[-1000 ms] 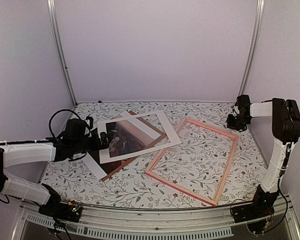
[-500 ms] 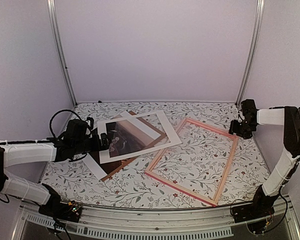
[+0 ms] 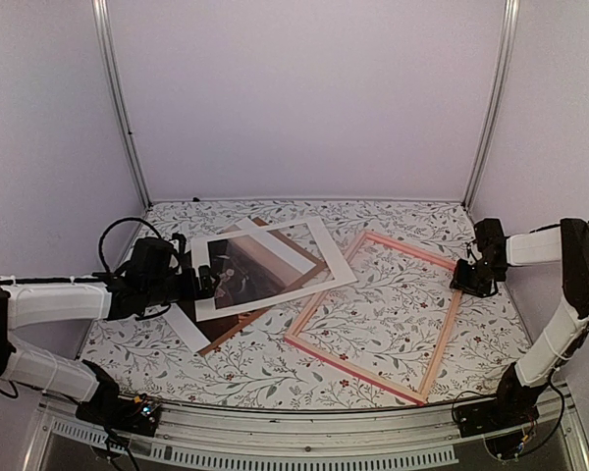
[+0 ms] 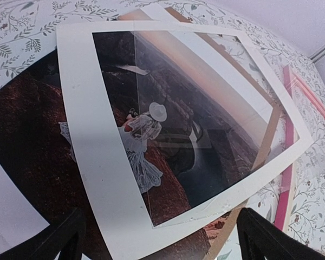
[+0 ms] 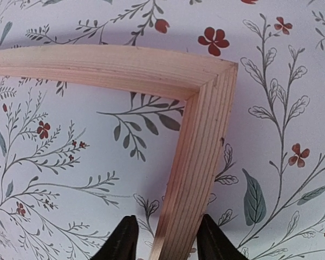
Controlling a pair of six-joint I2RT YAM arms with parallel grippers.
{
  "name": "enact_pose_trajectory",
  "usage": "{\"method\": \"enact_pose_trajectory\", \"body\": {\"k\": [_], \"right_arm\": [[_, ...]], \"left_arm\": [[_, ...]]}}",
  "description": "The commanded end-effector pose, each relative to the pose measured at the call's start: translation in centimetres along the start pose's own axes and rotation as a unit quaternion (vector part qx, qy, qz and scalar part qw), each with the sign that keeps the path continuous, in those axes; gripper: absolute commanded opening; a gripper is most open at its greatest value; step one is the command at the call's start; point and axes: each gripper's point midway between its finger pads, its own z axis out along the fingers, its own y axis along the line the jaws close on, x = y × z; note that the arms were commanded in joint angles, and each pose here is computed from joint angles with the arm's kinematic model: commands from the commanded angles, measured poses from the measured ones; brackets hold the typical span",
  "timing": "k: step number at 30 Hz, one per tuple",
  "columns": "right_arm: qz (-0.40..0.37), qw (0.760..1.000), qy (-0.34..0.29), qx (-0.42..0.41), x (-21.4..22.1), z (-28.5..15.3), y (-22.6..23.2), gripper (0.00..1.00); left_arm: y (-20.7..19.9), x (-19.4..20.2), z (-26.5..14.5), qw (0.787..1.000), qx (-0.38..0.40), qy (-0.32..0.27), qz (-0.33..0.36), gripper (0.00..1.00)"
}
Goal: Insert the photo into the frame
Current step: Move the frame body to the center of the board.
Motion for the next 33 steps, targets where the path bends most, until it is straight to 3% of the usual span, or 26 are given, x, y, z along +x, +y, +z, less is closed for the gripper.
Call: {"method": "enact_pose_trajectory", "body": {"k": [1,5,13,24,30,33], "right_arm": [[0.001,1.000,-0.008,-0.003,-0.6,-0.2,0.3,0.34],[-0.006,1.000,-0.030,0.005,-3.0,-0.3,0.6,0.24],[-0.048,0.998,-0.046,0.023,-7.3,1.9,2.7,0.14],[-0.138,0.990,-0.024,0.022,-10.6,6.2,4.2,0.07],[-0.159,0.987,-0.014,-0.023,-10.8,7.7,6.0,0.12],[-0.156,0.987,-0.016,-0.023,-10.9,7.6,6.0,0.27]], "left_arm": [[-0.7,0.4,-0.4,1.000,0.017,-0.004,0.002,1.00],[-0.7,0.5,-0.6,1.000,0.017,-0.003,0.002,1.00],[-0.7,0.2,-1.0,1.000,0.008,-0.006,0.005,1.00],[0.6,1.4,-0.8,1.000,-0.021,0.015,0.015,1.00],[0.7,1.5,-0.8,0.999,-0.024,0.017,0.017,1.00],[0.8,1.6,-0.7,0.999,-0.027,0.020,0.020,1.00]]}}
